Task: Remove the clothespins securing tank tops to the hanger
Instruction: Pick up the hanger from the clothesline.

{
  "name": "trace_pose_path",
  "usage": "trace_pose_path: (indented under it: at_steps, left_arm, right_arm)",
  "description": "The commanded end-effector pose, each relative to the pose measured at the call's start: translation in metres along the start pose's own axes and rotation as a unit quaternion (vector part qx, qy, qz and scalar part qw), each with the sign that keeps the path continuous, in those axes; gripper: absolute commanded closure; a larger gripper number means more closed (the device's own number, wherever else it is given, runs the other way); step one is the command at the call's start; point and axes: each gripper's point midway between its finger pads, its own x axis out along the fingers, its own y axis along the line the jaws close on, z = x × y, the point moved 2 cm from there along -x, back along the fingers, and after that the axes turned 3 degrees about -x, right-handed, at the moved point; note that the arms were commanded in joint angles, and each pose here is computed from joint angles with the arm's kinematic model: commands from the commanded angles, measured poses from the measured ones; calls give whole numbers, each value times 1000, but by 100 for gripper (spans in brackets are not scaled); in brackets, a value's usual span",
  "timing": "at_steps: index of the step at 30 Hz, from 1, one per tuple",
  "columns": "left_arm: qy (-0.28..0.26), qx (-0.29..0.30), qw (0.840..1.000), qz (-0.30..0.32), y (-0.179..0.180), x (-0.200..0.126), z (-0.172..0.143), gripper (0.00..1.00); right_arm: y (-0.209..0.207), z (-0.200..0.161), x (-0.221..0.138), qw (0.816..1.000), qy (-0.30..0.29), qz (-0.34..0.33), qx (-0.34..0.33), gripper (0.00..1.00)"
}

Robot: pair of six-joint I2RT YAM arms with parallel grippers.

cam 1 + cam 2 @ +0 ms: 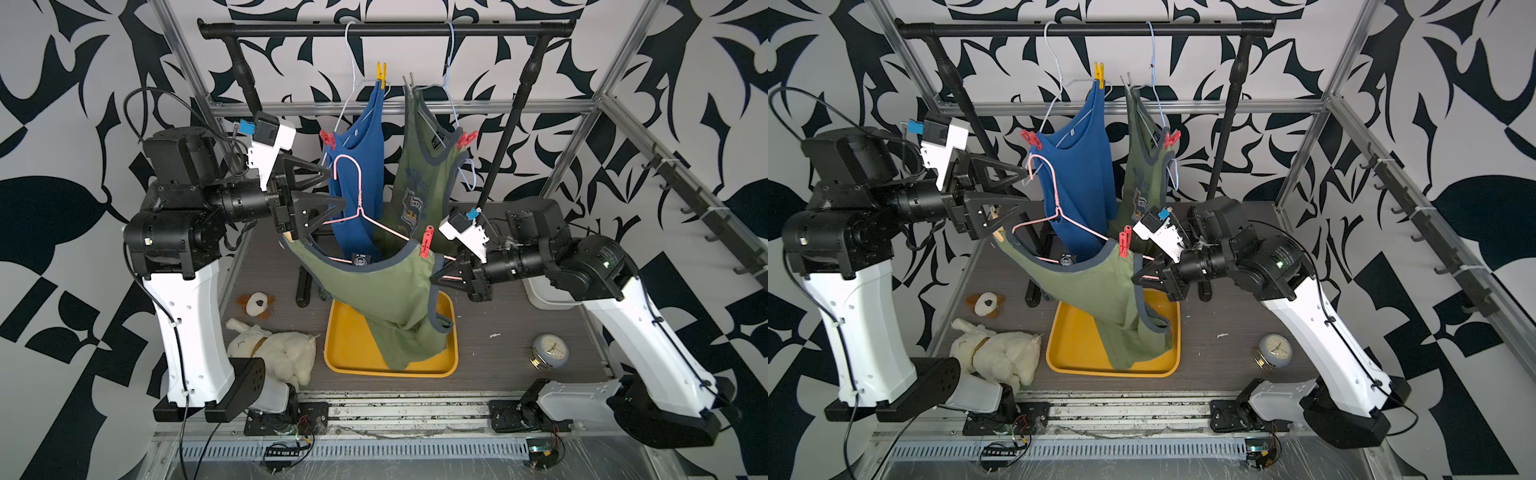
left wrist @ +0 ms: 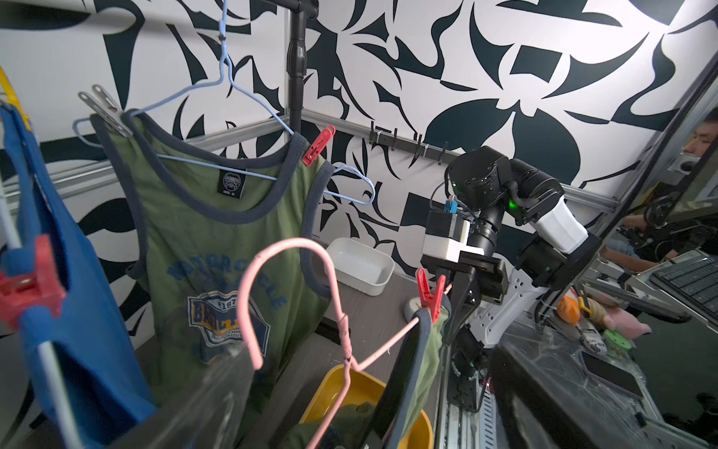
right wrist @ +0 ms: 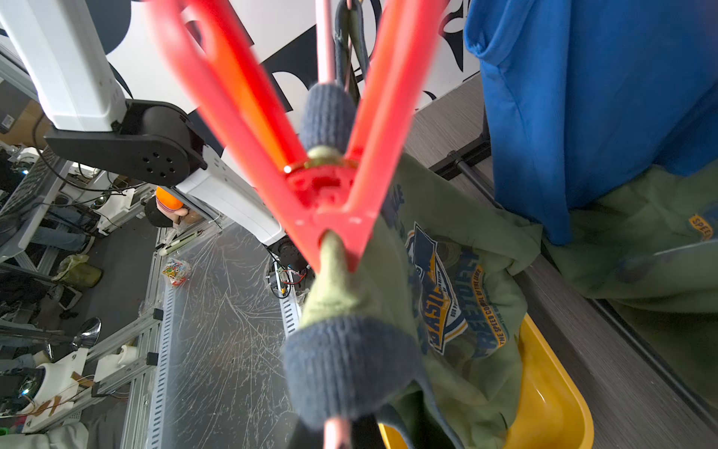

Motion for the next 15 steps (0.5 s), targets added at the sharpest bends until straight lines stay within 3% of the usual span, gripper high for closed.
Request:
trace_pose_path:
  at_steps: [1,12,15]
  left_arm:
    - [2,-8,1000,-21,-4,1,-5,1]
    - [4,-40,998,-57,1,7,-13,0]
    - [1,-44,997,-66,2,8,-9,4]
  right_arm:
    - [21,42,-23,992,-90,5,-84,100]
    - [24,51,2,991,-80,52,-92,100]
    - [24,52,8,991,-76,54,-95,100]
